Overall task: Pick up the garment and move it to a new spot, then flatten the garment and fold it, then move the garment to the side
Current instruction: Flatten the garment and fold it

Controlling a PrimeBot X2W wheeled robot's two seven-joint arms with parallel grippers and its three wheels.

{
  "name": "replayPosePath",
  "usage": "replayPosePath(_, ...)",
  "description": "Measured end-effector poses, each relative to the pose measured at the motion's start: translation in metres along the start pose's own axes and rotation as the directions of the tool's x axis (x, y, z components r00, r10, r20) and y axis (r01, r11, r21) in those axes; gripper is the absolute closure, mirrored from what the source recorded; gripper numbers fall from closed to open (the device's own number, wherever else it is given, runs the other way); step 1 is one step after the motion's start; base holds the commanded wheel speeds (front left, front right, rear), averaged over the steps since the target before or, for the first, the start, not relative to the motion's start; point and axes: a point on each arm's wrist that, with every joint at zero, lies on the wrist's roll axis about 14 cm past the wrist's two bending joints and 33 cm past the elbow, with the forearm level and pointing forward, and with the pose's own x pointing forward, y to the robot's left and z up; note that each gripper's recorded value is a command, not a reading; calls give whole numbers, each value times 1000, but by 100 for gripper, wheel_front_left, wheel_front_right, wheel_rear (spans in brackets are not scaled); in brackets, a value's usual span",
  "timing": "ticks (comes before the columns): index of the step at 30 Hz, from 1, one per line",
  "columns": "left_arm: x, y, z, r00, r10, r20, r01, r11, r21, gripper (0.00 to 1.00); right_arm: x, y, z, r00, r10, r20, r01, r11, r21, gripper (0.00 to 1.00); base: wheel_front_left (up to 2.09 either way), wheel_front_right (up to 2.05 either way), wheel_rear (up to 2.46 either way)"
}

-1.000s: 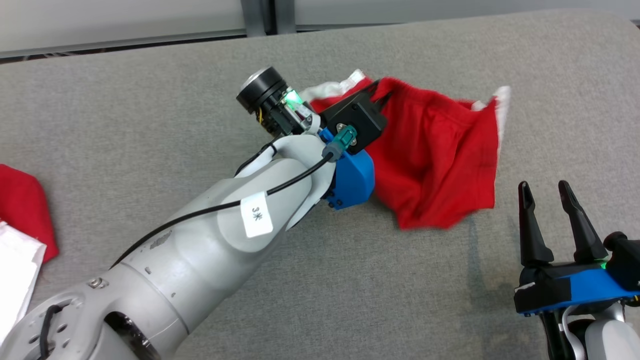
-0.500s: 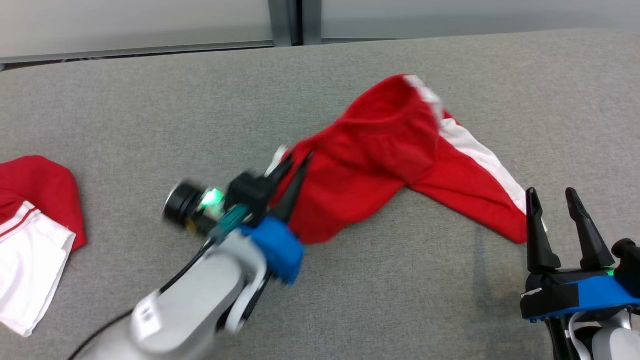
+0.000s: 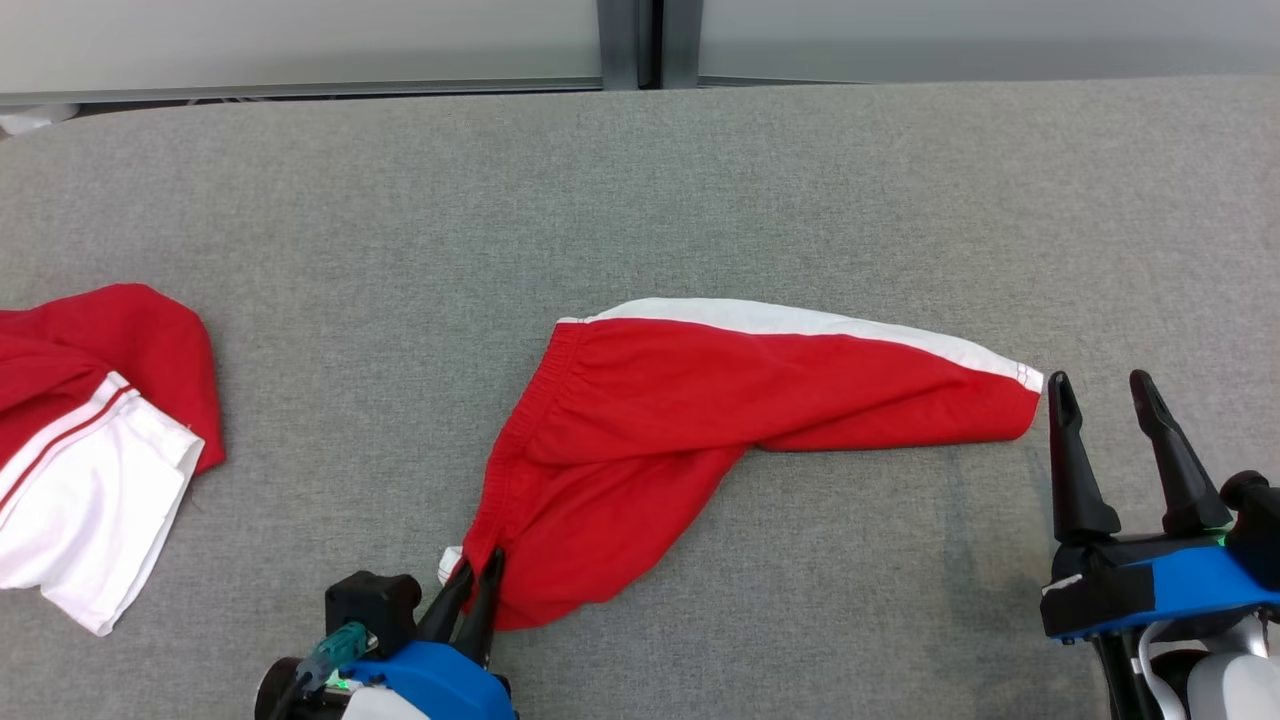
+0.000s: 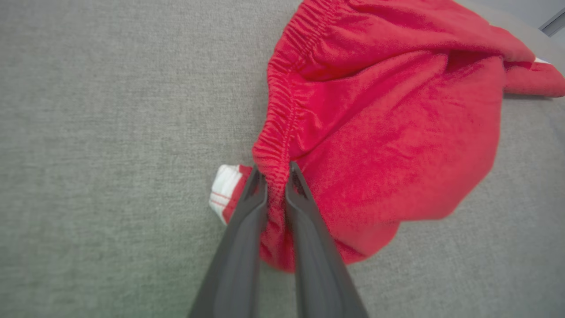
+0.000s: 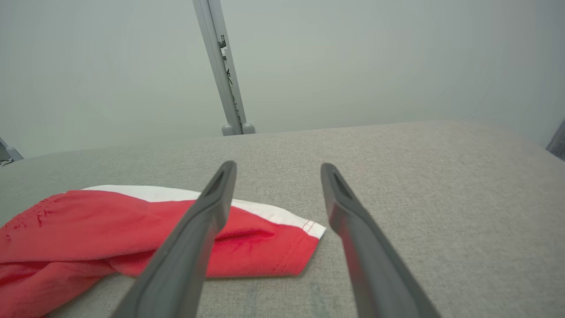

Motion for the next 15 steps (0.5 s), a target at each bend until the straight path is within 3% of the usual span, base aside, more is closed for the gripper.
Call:
replayPosePath(1, -2, -1, -2, 1000, -2, 1, 2, 1000, -18, 58, 1, 2, 1, 1000, 5, 1, -5, 1000, -2, 0, 0, 0, 0)
replayPosePath(2, -3, -2, -1, 1000, -2, 15, 3, 999, -34, 0, 1, 3, 2, 1000, 8, 2, -8, 1000, -4, 0, 0, 0, 0)
replayPosePath(9, -8, -8, 61, 961, -4, 278, 14, 999, -36, 0, 0, 12, 11, 999, 34, 13, -34, 999, -23, 0, 0, 0, 0)
replayPosePath(15, -28, 8, 143, 838, 36, 544, -75, 996, 48, 0, -4, 15, 21, 999, 44, 29, -43, 998, -37, 0, 0, 0, 0)
